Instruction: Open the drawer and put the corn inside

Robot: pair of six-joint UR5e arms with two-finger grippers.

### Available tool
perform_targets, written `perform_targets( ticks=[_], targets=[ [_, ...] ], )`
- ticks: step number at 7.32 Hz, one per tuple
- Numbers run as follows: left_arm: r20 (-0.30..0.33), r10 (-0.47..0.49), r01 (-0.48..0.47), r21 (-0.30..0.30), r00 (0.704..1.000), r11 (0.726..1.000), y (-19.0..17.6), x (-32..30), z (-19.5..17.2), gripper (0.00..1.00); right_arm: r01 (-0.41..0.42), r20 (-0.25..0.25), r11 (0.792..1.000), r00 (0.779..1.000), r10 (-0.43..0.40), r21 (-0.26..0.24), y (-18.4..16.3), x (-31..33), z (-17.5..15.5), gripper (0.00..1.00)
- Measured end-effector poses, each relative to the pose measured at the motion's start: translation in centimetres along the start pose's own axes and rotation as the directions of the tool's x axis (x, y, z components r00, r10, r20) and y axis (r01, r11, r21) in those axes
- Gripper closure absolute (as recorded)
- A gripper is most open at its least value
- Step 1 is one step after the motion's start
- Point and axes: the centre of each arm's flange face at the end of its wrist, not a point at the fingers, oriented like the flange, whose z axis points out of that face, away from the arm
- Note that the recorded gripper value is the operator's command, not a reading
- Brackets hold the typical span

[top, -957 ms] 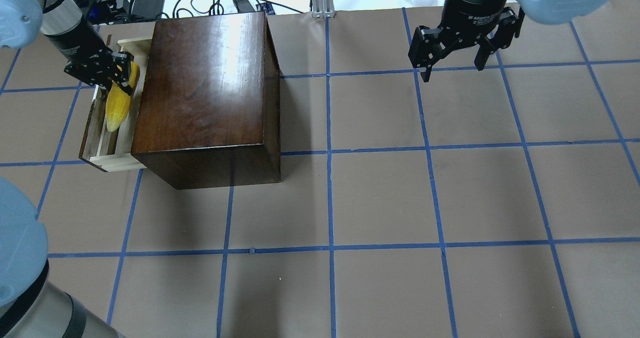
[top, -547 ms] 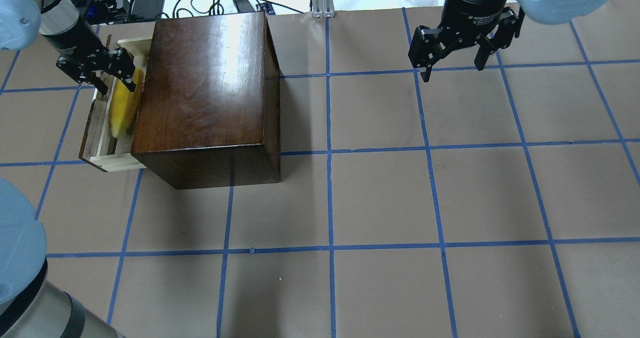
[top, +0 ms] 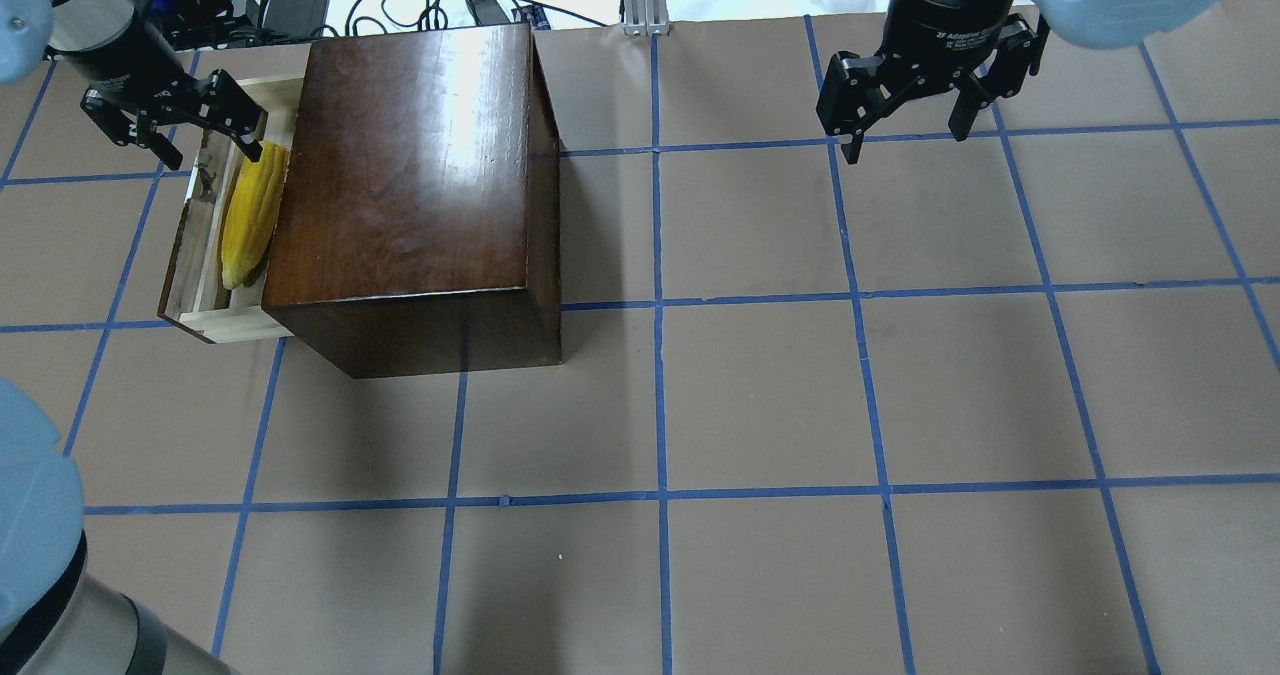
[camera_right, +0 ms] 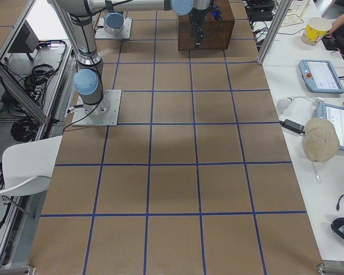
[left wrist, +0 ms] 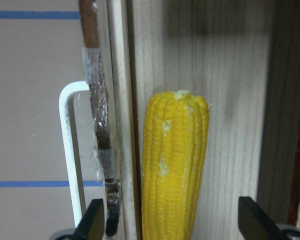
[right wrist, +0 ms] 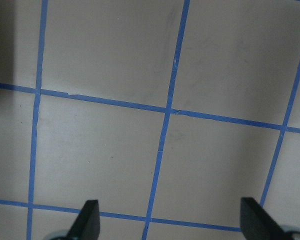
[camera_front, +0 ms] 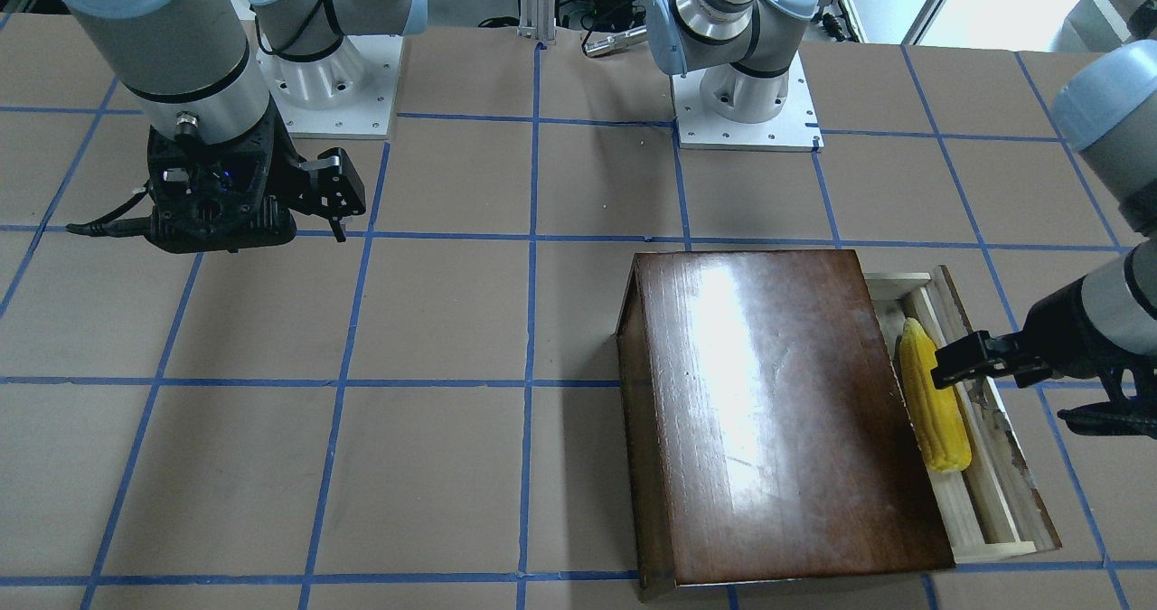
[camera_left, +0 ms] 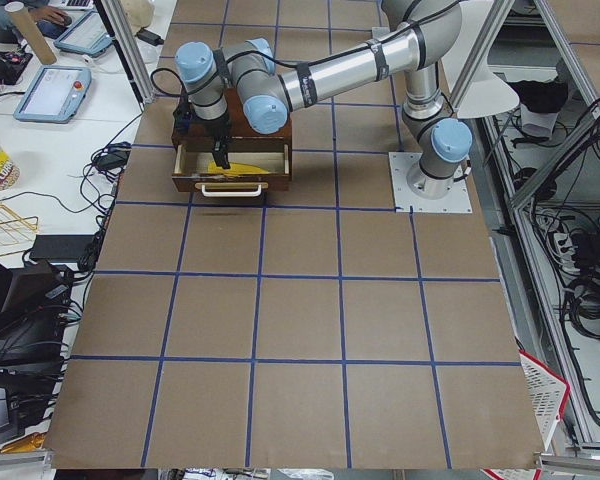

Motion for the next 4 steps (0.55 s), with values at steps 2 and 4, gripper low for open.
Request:
perform_targets(
  ticks=[2, 4],
  targets=[
    [0.013, -0.011, 0.011, 0.047, 1.0, 0.999, 2.5, 4.3, -5.1, 0.0, 0.0, 0.0, 1.0, 1.0, 0.0, 0.0, 0.0, 0.0, 0.0, 0.0],
    [0.021, -0.028, 0.026, 0.086, 0.999, 0.996, 5.5, 11.5, -8.6, 0.0, 0.0, 0.0, 1.0, 1.0, 0.0, 0.001, 0.0, 0.0, 0.0, 0.0]
  ],
)
